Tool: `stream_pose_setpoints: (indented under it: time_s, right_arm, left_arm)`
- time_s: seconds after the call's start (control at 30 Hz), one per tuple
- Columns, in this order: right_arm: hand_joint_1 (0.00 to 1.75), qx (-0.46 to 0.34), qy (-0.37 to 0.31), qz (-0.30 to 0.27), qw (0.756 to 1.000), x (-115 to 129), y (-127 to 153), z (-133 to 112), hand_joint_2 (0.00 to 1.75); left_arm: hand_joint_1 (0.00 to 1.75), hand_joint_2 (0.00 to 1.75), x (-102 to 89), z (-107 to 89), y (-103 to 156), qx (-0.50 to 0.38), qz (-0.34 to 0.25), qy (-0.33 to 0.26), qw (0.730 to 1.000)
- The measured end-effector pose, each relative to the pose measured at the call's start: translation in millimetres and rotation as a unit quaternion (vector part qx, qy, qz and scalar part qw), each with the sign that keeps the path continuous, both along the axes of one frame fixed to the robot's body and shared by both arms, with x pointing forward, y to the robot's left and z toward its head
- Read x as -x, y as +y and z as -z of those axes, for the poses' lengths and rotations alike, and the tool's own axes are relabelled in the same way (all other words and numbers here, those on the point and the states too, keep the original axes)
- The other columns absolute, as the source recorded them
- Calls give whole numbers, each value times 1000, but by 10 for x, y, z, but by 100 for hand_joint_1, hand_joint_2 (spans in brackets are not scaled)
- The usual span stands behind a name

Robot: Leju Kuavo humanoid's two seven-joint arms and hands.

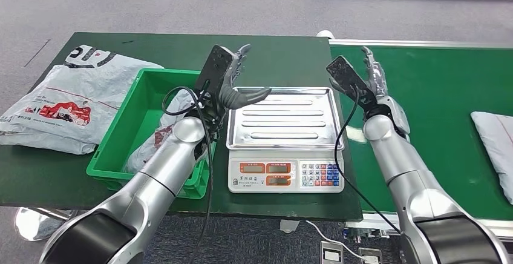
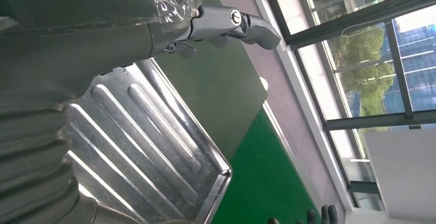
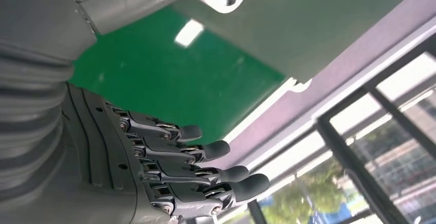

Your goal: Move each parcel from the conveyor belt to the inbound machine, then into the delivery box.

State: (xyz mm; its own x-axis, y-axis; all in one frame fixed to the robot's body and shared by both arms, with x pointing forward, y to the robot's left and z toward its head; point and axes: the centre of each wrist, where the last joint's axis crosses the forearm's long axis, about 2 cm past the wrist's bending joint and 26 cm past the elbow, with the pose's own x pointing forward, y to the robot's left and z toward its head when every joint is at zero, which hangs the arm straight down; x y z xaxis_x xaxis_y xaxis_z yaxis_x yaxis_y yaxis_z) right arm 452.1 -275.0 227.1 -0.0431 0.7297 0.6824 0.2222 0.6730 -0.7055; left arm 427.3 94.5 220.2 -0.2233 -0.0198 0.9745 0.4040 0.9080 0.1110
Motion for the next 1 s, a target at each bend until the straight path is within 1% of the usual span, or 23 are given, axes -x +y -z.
stream_pose_setpoints:
  time_s: [0.1,0.2,0.43,0.5,0.63,0.73,0.8,0.9,1.0]
  right_arm:
    - [0,25,-10,22,999,-6,-36,30,175]
    - [0,36,-24,34,998,43,-105,140,175]
    - [0,39,-37,30,998,195,-223,430,175]
    - [0,1,-33,3,999,242,-233,503,175]
    - [0,-123,-16,-62,990,394,-240,703,175]
    - [0,-218,6,-103,970,547,-250,854,175]
    - [0,-267,15,-123,956,688,-254,955,175]
    - [0,-297,22,-138,945,889,-234,1053,175]
    - [0,-304,21,-144,942,991,-230,1068,175]
  left_arm:
    - [0,175,-2,-7,1,-2,-1,-10,1000]
    - [0,175,9,8,-1,-6,-3,-26,1000]
    - [0,175,56,97,0,-5,-14,-35,999]
    - [0,175,76,132,-1,-3,-13,-35,999]
    - [0,175,116,206,-3,3,-3,-34,999]
    - [0,175,128,226,-12,16,16,-29,999]
    - [0,175,135,235,-20,26,26,-26,999]
    - [0,175,146,252,-28,36,29,-26,999]
    - [0,175,152,260,-31,43,29,-26,998]
